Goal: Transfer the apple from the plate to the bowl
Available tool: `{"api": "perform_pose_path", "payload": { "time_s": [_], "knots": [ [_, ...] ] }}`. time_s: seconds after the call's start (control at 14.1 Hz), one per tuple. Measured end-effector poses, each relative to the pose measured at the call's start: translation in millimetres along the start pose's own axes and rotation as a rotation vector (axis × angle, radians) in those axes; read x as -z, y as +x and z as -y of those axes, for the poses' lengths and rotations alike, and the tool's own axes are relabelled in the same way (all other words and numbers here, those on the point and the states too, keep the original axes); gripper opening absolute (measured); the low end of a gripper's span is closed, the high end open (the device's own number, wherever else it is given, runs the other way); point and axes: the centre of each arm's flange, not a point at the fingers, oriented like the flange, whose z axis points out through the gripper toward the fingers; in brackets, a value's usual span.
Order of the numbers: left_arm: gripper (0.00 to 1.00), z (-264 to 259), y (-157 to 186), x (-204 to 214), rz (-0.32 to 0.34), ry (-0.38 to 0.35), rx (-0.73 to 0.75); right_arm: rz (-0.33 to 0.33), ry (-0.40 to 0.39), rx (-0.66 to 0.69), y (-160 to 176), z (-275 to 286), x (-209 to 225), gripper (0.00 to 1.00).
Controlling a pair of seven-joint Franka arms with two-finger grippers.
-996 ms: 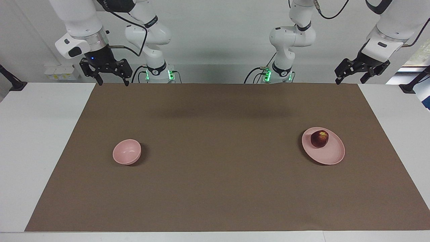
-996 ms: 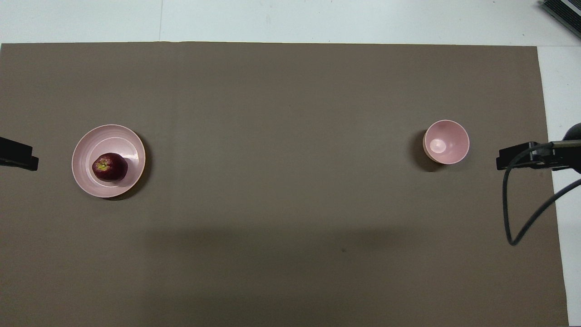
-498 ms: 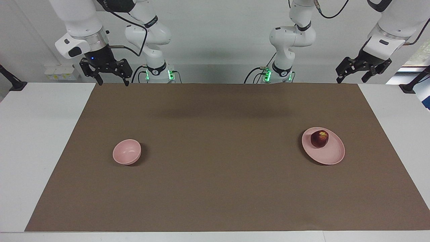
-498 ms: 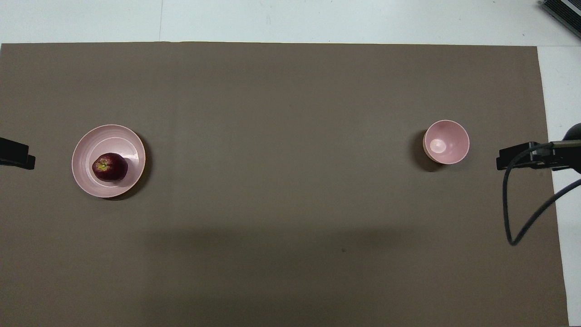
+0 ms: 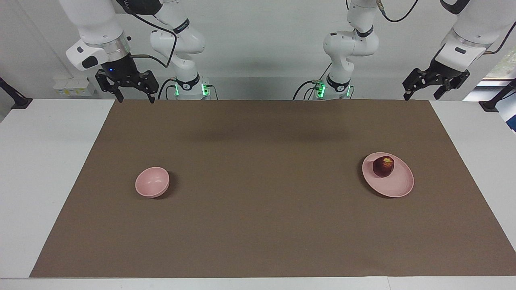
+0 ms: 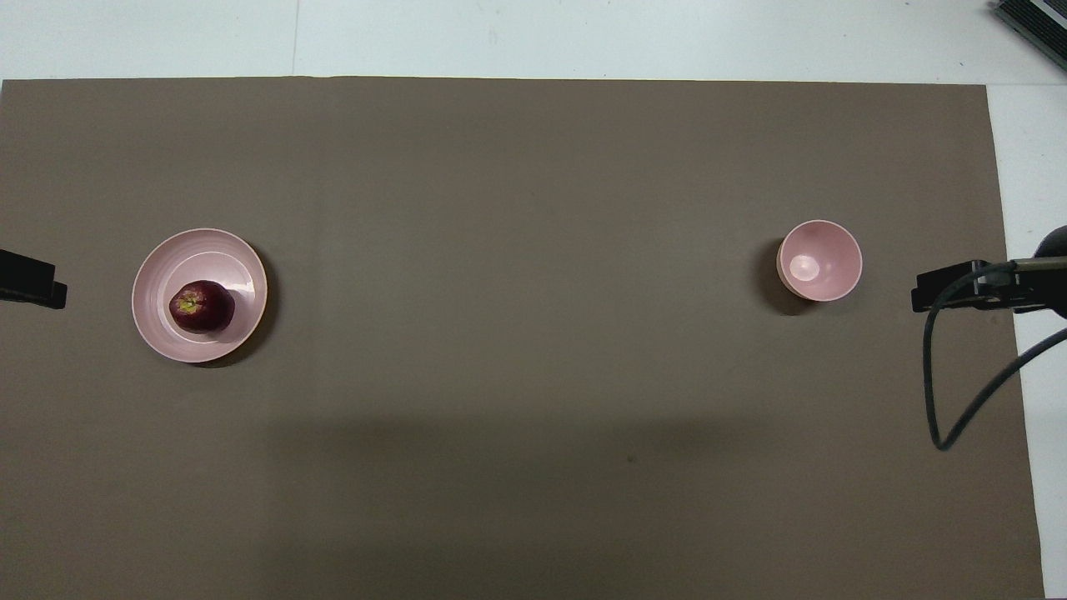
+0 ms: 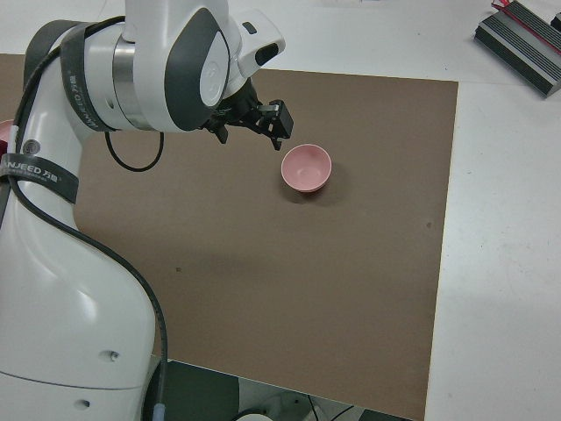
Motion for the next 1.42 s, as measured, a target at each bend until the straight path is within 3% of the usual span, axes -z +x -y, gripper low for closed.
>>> {"api": "perform_pose_path", "payload": {
  "time_s": [0.85,1.42],
  "knots": [
    [1.0,1.4,-7.4,-6.1,0.039,-0.006,0.001,0.0,0.0,0.0,0.0,0.0,0.0,1.0],
    [1.0,2.7,13.4,-48.3,0.034,-0.004,0.004,0.0,0.0,0.0,0.0,-0.1,0.0,1.0]
  ]
}}
